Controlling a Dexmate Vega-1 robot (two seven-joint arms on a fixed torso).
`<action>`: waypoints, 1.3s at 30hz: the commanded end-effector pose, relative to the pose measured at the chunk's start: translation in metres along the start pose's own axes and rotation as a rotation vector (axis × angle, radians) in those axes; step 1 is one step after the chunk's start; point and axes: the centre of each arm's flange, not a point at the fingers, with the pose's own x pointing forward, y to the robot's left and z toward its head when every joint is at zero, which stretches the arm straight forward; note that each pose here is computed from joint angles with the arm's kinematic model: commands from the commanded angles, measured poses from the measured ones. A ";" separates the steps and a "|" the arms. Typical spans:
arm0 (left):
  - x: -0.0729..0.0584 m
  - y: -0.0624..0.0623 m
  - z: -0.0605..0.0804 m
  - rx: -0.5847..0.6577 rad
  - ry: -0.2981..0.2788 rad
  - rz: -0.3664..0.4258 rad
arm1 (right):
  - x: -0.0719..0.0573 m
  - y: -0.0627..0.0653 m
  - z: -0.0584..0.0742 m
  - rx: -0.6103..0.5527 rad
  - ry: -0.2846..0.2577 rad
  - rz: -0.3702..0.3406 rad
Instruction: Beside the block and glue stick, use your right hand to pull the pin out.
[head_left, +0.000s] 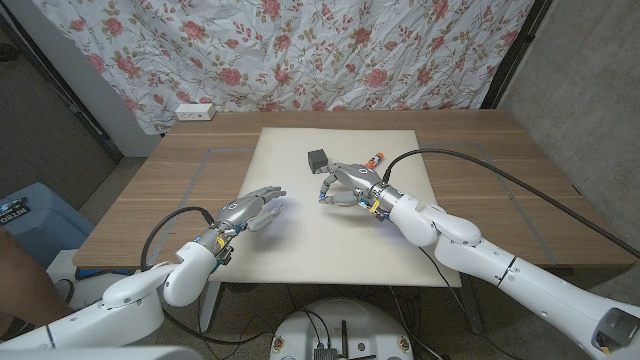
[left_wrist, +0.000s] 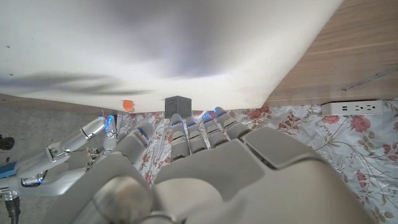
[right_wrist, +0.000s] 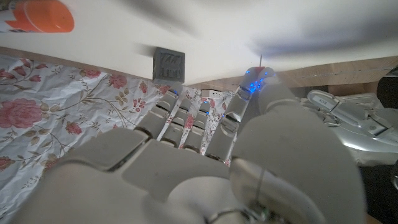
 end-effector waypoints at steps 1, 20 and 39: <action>0.005 0.006 -0.007 -0.076 0.011 0.066 | -0.003 -0.008 -0.003 -0.028 0.040 -0.003; 0.011 0.010 -0.034 -0.235 0.059 0.162 | -0.004 -0.009 -0.002 -0.067 0.130 0.002; 0.024 0.016 -0.050 -0.358 0.075 0.231 | -0.004 -0.006 -0.003 -0.138 0.180 0.033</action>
